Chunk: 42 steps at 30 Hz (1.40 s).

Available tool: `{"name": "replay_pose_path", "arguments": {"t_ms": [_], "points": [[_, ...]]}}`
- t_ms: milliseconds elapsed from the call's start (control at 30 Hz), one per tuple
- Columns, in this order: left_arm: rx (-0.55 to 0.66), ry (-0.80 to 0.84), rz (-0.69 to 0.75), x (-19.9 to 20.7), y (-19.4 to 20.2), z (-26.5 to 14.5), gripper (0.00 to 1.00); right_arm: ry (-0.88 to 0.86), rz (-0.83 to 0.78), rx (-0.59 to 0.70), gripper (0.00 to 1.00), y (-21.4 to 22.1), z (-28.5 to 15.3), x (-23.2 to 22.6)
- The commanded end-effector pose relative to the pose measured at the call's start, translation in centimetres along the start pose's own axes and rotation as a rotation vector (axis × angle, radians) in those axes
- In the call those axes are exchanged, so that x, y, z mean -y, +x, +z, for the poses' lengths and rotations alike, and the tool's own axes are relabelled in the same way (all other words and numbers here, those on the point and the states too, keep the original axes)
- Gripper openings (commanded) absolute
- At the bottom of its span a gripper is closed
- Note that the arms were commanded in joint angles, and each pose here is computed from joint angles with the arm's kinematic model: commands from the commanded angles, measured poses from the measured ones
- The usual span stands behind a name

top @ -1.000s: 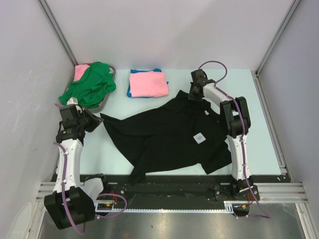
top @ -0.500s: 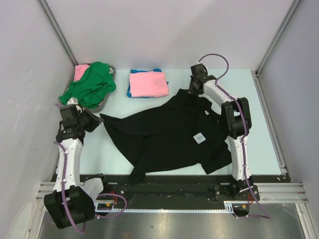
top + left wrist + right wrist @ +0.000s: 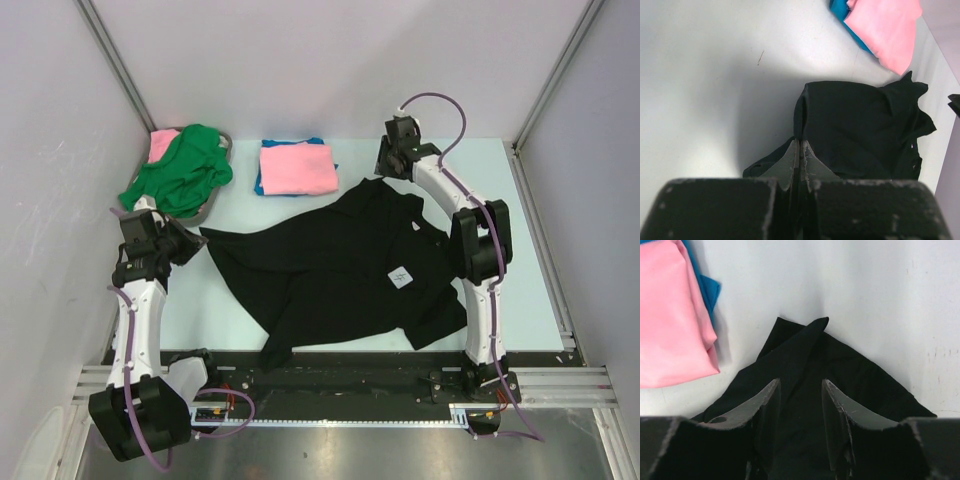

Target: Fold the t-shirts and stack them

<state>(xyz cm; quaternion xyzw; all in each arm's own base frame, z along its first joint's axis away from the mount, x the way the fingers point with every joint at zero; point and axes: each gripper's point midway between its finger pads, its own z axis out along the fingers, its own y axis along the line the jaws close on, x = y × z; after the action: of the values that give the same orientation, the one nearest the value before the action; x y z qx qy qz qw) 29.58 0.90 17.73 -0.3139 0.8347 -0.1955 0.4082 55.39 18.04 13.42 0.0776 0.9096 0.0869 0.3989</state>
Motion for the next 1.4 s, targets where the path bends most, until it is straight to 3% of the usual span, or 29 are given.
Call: {"name": "replay_pose_path", "arguments": {"t_ms": [0, 333, 633, 1233, 1367], "points": [[0.020, 0.026, 0.013, 0.6, -0.8, -0.2, 0.00, 0.012, 0.006, -0.017, 0.43, 0.9, 2.0, 0.2], [0.028, 0.014, 0.022, 0.4, -1.1, -0.1, 0.00, 0.029, 0.060, -0.016, 0.42, 0.4, 5.3, 1.4], [0.036, 0.003, 0.029, 0.4, -1.4, -0.2, 0.00, -0.006, 0.092, 0.035, 0.43, -2.1, 5.3, 1.3], [0.032, -0.006, 0.027, 0.1, -1.2, 0.0, 0.00, -0.027, 0.135, -0.032, 0.45, 0.3, 8.0, 1.2], [0.030, -0.012, 0.024, -0.1, -1.2, 0.1, 0.00, -0.028, 0.135, -0.029, 0.34, 0.3, 8.2, 1.2]]}}
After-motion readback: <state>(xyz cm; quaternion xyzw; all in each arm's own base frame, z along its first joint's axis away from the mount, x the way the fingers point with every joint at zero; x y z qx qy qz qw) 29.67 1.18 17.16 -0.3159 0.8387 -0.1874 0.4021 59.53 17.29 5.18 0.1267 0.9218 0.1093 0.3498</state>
